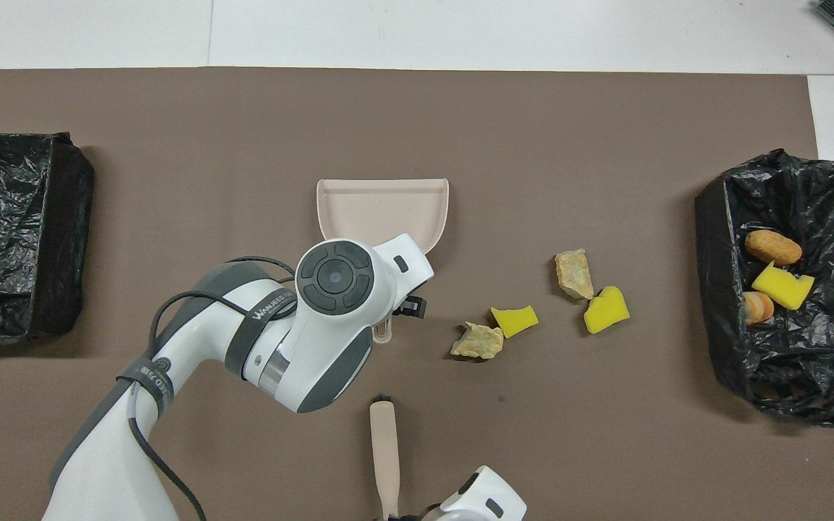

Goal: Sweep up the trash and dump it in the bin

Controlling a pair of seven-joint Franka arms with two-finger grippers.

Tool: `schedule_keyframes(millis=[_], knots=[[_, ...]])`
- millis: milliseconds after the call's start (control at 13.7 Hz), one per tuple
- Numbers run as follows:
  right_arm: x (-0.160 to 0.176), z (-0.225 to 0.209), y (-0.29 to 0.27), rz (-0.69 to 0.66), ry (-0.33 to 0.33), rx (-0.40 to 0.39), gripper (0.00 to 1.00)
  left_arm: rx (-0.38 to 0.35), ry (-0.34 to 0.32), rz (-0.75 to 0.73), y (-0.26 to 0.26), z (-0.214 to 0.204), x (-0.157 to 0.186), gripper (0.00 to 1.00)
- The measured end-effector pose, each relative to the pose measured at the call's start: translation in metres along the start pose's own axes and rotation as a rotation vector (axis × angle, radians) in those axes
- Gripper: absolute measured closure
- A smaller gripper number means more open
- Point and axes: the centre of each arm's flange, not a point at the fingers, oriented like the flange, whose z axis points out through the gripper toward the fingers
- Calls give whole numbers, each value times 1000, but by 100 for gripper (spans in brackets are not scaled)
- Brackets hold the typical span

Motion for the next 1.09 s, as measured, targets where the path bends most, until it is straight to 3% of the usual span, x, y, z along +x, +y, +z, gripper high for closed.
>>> schedule_keyframes(millis=[73, 146, 291, 437, 582, 728, 946, 1092], knots=[[-6, 3, -4, 5, 11, 2, 0, 0, 1, -2, -1, 0, 0, 7], [-11, 7, -8, 7, 26, -1, 0, 0, 2, -2, -1, 0, 1, 15], [-23, 26, -17, 0, 70, -32, 0, 0, 3, -2, -1, -1, 1, 43], [-27, 52, -26, 3, 93, -48, 0, 4, 5, 12, -3, -1, 1, 64], [-25, 70, -29, 2, 91, -60, 4, 5, 14, 120, -9, -7, 4, 67], [-24, 70, -32, -1, 93, -61, 23, 24, 6, 226, -25, -17, 8, 67], [-23, 63, -39, -13, 106, -48, 27, 146, -49, 454, -50, -41, 5, 67], [-22, 60, -42, -16, 111, -41, 33, 189, -104, 617, -58, -58, -3, 67]])
